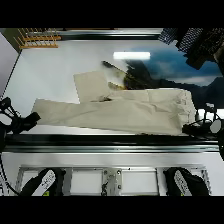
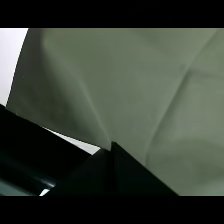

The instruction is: Fold the clothes and pants, and hang the long-sleeved shirts on hangers.

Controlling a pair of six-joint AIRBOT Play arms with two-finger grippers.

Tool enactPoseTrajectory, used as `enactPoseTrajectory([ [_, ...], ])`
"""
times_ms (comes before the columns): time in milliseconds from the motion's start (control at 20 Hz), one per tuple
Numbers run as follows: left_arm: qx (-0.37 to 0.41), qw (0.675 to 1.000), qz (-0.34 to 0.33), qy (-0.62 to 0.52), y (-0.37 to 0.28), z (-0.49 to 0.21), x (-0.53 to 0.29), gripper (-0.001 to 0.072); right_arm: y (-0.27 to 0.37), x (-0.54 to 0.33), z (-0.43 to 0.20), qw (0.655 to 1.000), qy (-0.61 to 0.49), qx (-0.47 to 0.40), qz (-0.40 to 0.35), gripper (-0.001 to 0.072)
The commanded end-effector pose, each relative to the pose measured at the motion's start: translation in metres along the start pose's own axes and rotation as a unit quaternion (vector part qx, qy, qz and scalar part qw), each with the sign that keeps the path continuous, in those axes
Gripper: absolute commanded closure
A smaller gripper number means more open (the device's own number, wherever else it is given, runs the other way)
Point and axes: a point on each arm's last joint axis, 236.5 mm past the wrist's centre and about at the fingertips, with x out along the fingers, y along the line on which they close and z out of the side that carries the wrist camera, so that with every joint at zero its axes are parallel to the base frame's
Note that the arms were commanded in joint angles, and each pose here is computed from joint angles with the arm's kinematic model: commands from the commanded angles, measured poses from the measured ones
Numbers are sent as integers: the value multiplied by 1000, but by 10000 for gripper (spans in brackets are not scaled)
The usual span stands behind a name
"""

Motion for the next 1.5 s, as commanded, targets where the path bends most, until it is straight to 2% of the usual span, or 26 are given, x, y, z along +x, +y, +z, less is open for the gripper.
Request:
enactPoseTrajectory([
  [0,-16,1000,10,1,15,-21,-1,703,-23,6,-21,998,32,-26,-49,692],
  [250,6,1000,7,23,13,-36,-14,702,-25,5,-30,997,52,-27,-53,682],
  [300,16,999,6,31,13,-40,-16,624,-25,5,-31,997,54,-25,-54,680],
  [350,17,999,5,31,12,-41,-18,291,-25,5,-33,997,58,-25,-53,609],
  [400,17,1000,3,23,11,-39,-22,129,-25,4,-32,997,57,-25,-54,315],
  [450,17,1000,1,9,9,-33,-29,134,-26,2,-29,997,53,-25,-55,86],
  [650,12,996,-52,-75,-25,11,-74,134,-31,-42,22,998,-36,16,-58,79],
  [850,74,987,-114,-83,-96,40,-80,134,-14,-95,80,985,-161,62,-6,80],
  [1150,184,970,-156,-11,-237,58,6,135,22,-101,89,978,-178,80,76,80],
  [1450,190,966,-139,109,-294,44,105,134,23,-99,81,981,-160,79,76,80],
])
